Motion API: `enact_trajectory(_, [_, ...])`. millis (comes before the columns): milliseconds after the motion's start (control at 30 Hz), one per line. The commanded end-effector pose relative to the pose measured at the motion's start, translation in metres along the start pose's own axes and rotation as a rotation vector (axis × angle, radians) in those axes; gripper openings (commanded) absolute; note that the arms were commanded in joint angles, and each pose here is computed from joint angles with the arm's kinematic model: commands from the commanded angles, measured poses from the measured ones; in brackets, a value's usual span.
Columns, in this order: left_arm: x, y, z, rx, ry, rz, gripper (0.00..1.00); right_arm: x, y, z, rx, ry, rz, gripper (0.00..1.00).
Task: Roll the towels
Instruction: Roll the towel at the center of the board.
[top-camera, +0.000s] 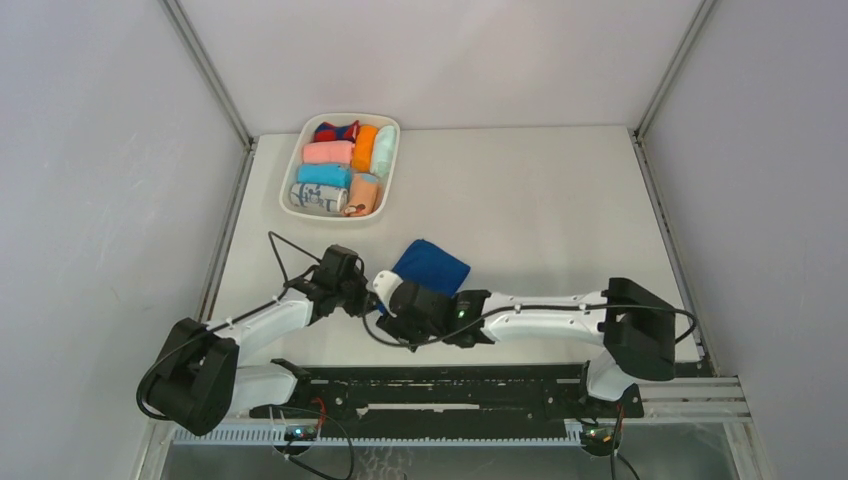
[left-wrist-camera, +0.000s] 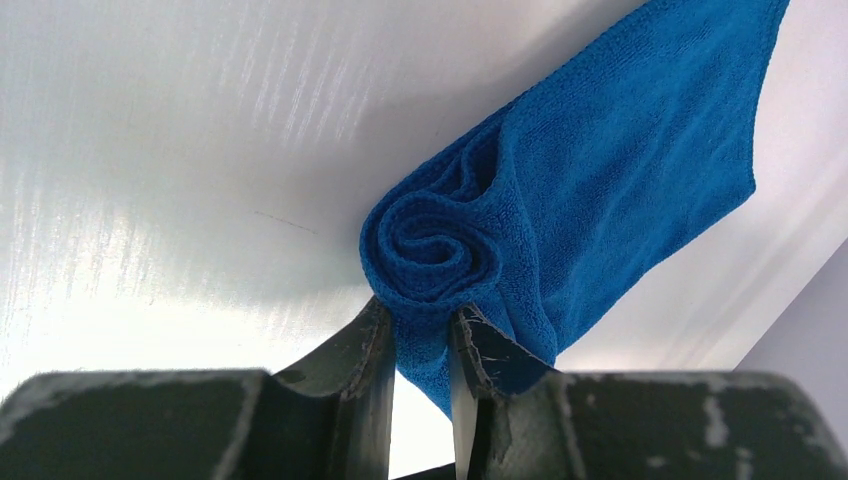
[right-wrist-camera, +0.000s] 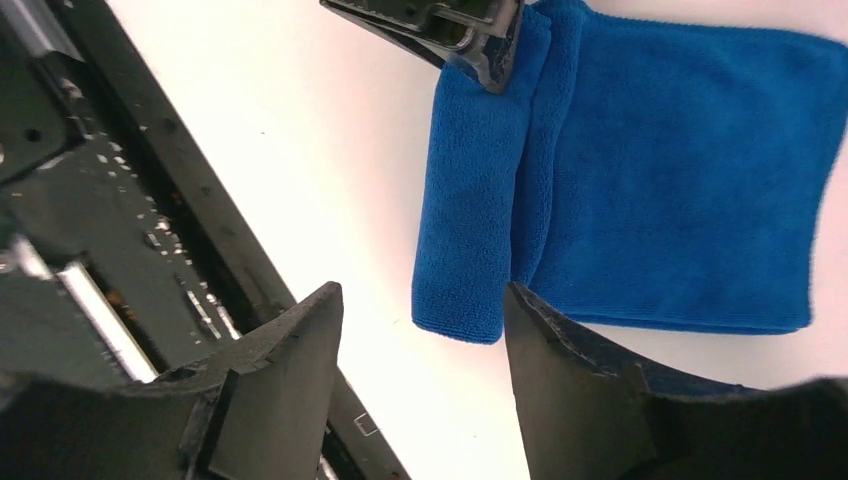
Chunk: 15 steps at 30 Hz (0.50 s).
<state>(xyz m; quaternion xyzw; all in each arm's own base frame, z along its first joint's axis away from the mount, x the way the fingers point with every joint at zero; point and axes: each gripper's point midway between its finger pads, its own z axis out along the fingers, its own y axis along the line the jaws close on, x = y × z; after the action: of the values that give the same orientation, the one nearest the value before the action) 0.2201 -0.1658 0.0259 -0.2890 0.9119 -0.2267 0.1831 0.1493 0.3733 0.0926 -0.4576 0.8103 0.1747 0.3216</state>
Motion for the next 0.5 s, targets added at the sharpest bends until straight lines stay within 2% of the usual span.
enact_trajectory(0, [0.001, 0.009, -0.002, -0.052, 0.012, 0.036, 0.27, -0.019, -0.017, 0.003, 0.213, -0.044, -0.175, 0.60])
enact_trajectory(267, [0.003, 0.008, -0.001, -0.050, 0.022, 0.034, 0.27, 0.003, 0.000, 0.034, 0.299, 0.041, -0.352, 0.59])
enact_trajectory(467, [0.004, 0.008, 0.000, -0.053, 0.029, 0.034, 0.27, 0.027, -0.001, 0.050, 0.341, 0.114, -0.412, 0.55])
